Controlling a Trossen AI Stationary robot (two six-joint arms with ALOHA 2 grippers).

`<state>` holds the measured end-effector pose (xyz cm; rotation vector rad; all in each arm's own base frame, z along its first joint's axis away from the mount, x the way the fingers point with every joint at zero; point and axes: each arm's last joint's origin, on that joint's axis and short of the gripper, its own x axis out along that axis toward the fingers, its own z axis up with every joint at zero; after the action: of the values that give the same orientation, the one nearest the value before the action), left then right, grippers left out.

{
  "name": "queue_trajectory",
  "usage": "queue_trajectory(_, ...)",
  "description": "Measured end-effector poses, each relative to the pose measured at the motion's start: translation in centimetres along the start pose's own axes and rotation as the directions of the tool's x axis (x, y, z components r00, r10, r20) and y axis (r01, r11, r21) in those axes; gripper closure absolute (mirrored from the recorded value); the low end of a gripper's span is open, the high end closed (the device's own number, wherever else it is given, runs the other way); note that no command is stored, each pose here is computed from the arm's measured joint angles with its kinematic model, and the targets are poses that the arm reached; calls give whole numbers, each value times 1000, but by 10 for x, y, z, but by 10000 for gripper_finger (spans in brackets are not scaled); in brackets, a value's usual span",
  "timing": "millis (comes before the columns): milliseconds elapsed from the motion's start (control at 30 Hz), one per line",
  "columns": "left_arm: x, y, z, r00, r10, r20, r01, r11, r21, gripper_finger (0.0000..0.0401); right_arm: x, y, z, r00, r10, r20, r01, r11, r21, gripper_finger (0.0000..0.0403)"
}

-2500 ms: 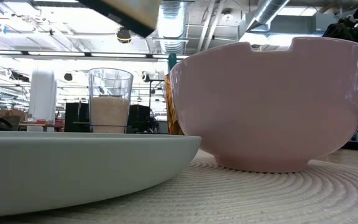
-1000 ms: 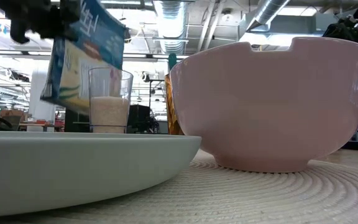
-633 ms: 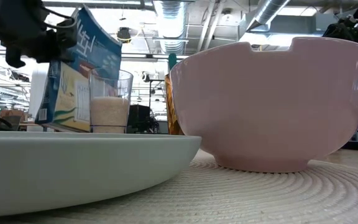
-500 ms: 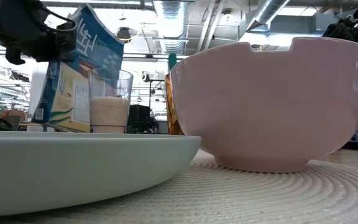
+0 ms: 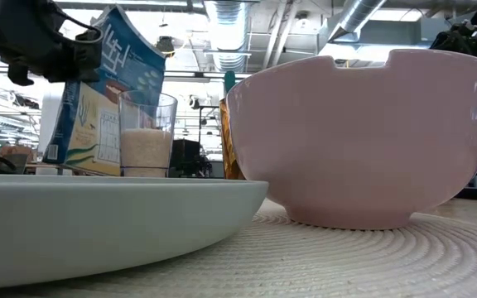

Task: Arrange a breakfast setting
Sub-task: Pour the cereal into the white bowl

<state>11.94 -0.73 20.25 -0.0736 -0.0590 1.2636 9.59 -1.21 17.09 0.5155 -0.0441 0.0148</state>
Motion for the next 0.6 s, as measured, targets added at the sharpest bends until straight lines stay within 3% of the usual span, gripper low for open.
queue_trajectory(233, 0, 8, -22, 1000, -6, 26, 8, 996, -84, 401, 0, 0, 0, 1000, 0, 0, 0, 1000, 0, 225)
queue_trajectory(600, 0, 6, -24, 1000, -2, 9, 3, 991, -135, 399, 0, 0, 0, 1000, 0, 0, 0, 1000, 0, 225)
